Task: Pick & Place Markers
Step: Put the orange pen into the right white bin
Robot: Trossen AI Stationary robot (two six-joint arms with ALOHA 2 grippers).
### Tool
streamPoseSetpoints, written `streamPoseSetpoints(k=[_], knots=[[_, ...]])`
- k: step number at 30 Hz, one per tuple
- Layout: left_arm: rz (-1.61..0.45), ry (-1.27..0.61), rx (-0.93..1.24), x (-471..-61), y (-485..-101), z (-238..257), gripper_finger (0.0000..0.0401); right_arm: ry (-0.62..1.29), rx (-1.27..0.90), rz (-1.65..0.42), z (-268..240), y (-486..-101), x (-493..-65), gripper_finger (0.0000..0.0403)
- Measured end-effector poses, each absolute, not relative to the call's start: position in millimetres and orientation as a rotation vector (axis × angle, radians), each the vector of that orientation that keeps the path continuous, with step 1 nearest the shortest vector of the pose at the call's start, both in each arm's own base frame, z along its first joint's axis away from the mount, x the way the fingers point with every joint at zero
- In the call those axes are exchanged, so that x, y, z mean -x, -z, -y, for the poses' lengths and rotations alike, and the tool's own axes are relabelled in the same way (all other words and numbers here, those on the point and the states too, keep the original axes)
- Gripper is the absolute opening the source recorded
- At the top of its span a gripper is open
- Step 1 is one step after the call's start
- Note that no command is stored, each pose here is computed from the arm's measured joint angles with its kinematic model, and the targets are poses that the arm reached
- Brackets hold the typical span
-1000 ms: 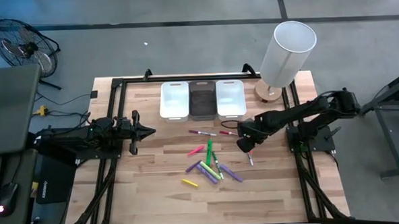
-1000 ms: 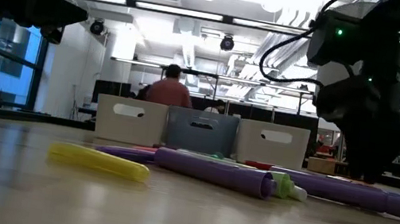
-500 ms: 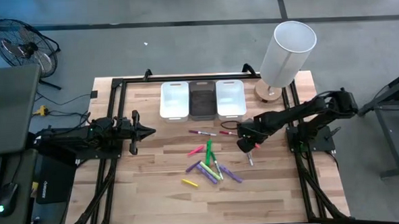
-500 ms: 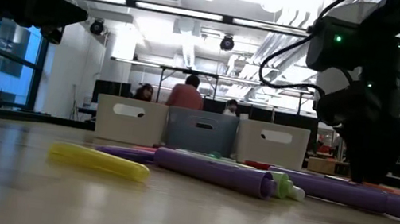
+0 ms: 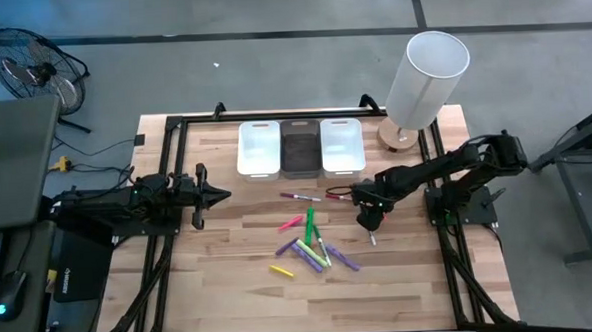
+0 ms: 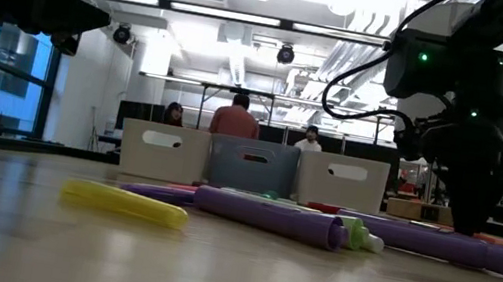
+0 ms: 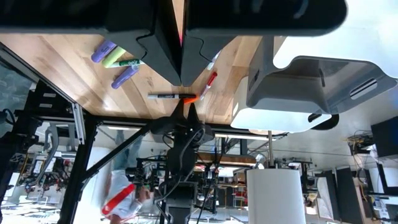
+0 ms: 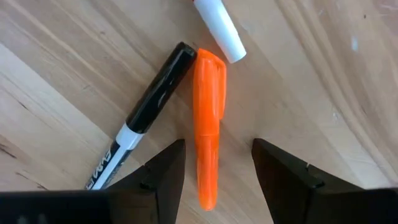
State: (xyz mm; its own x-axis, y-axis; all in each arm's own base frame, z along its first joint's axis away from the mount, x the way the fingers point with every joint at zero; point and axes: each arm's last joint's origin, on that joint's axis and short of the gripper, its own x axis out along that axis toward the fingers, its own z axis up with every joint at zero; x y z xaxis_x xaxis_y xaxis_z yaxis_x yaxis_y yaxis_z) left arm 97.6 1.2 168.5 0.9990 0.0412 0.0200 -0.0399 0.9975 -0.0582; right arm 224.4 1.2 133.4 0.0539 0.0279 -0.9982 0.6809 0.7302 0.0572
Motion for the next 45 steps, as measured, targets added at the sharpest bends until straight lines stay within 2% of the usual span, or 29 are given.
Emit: streamPoseSetpoints(k=[11,18,35,45], knots=[[0.021,-0.041,0.058,-97.6,-168.5,-1.2,0.0001,0.552,-0.614,-1.453,-0.6,-132.8,-223.6,0.0075],[0.022,-0.041,0.058,-97.6,-168.5,-1.2,0.0001,0.550,-0.616,-1.453,-0.7,-132.7,-223.8,0.0033],[0.021,-0.040,0.058,-97.6,-168.5,-1.2,0.0001,0.498,-0.703,-1.402,-2.8,-147.3,-220.2,0.0026],[0.021,-0.040,0.058,-97.6,-168.5,-1.2,0.0001,0.451,-0.772,-1.247,-3.0,-175.2,-215.1,0.0026]])
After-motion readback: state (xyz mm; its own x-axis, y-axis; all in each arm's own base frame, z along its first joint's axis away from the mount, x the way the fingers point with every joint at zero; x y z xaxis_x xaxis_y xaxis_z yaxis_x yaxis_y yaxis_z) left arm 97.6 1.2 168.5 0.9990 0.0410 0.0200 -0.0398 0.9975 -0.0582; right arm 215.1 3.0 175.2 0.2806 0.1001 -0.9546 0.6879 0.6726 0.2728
